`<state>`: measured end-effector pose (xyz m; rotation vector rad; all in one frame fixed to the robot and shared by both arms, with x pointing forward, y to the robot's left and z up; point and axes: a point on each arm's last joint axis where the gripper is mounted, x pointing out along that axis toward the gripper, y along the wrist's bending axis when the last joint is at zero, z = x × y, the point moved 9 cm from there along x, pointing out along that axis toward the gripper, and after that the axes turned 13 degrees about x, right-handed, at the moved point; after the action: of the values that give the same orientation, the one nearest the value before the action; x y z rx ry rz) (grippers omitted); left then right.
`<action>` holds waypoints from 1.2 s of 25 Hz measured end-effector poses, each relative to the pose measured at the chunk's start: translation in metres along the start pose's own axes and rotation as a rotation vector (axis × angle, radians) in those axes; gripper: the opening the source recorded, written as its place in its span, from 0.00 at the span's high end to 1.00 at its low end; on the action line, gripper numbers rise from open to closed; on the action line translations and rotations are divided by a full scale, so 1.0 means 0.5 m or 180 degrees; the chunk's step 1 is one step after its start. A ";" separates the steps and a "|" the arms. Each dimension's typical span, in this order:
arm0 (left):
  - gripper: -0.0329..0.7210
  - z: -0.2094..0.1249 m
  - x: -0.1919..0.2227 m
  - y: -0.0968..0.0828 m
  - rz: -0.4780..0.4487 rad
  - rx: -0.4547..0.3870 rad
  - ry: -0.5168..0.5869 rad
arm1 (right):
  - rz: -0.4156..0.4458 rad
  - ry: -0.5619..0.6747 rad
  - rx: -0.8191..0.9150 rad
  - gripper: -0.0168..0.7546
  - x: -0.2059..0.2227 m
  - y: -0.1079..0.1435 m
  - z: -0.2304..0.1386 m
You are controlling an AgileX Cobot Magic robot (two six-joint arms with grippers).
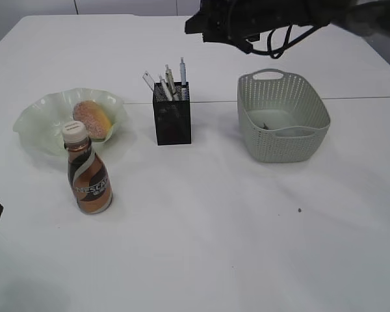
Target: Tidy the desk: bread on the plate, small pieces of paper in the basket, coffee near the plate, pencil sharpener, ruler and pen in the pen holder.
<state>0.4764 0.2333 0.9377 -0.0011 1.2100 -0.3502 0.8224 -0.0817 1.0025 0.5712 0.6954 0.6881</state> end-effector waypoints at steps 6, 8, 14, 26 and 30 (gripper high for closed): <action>0.37 0.008 0.000 0.002 0.0020 0.0000 -0.0067 | -0.0502 0.0538 0.0143 0.45 -0.083 0.031 -0.024; 0.37 0.008 0.000 0.002 0.0020 0.0000 -0.0067 | -0.0877 0.0796 0.0215 0.45 -0.118 0.014 -0.046; 0.37 0.005 0.000 0.001 0.0013 0.0000 -0.0042 | -0.1809 0.0946 0.0375 0.47 -0.203 -0.037 -0.054; 0.46 -0.002 -0.018 -0.006 -0.0004 0.0029 -0.0071 | -0.2351 0.0948 0.0227 0.47 -0.315 -0.031 -0.067; 0.49 -0.008 -0.048 -0.011 0.0030 0.0108 -0.0180 | -0.2484 0.1228 0.0325 0.48 -0.357 -0.037 -0.138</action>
<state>0.4638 0.2354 0.9594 0.0239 1.1477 -0.3603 0.6770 -0.2072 1.0139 0.2164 1.2260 0.0225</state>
